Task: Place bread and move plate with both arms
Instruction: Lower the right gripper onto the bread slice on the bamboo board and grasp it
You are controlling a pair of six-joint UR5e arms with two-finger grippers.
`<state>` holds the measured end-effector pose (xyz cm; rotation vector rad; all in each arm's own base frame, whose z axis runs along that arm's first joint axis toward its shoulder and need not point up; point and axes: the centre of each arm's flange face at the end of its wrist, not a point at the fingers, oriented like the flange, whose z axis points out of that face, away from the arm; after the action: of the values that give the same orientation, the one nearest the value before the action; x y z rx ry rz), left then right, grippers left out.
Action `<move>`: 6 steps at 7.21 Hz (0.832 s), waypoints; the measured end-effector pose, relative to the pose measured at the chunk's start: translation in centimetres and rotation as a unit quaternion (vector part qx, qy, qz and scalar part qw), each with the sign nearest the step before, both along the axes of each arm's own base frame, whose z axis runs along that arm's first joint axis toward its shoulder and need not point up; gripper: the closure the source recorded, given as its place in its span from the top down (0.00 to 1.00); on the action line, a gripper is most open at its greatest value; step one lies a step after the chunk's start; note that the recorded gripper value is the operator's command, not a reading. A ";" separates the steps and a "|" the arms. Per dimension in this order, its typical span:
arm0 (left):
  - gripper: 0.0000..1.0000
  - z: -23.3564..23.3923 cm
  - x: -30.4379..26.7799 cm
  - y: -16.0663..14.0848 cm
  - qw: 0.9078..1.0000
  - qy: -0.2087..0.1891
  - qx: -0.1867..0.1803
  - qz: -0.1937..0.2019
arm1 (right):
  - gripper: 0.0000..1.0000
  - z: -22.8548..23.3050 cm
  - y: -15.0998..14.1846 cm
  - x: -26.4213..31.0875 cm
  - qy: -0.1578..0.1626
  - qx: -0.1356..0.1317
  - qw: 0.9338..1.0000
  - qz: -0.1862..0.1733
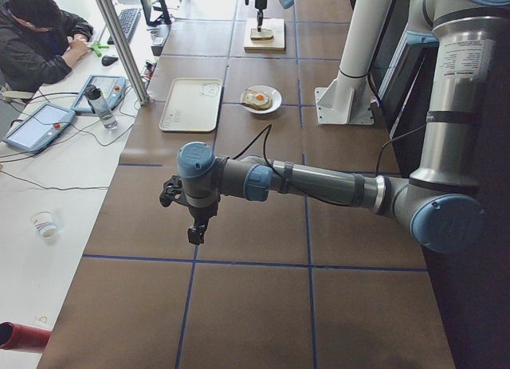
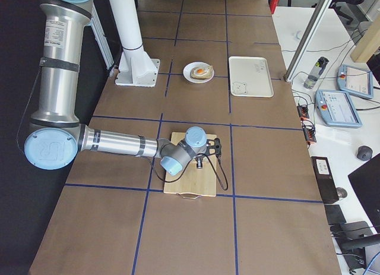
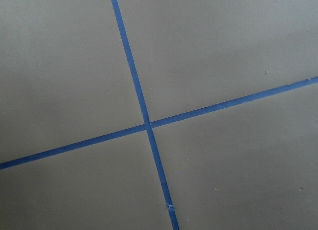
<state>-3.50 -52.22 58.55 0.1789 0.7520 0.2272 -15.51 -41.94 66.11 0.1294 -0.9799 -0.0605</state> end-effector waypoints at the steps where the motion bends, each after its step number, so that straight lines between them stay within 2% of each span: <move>1: 1.00 0.0 0.0 0.0 1.000 0.000 0.000 0.000 | 0.38 0.0 0.0 -0.1 0.000 0.000 1.000 -0.002; 2: 1.00 0.0 0.0 0.0 1.000 0.000 0.000 0.000 | 0.15 0.0 0.1 -0.2 0.000 0.001 1.000 -0.002; 3: 1.00 0.0 0.0 0.0 1.000 0.000 0.000 0.000 | 0.00 0.0 0.1 -0.2 0.001 0.002 1.000 -0.003; 6: 1.00 -0.1 0.0 0.0 1.000 0.000 0.001 0.000 | 0.00 -0.1 0.1 -0.2 0.003 0.005 1.000 0.000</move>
<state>-3.52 -52.22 58.48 0.1804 0.7522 0.2271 -15.74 -41.88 66.04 0.1377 -0.9731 -0.0660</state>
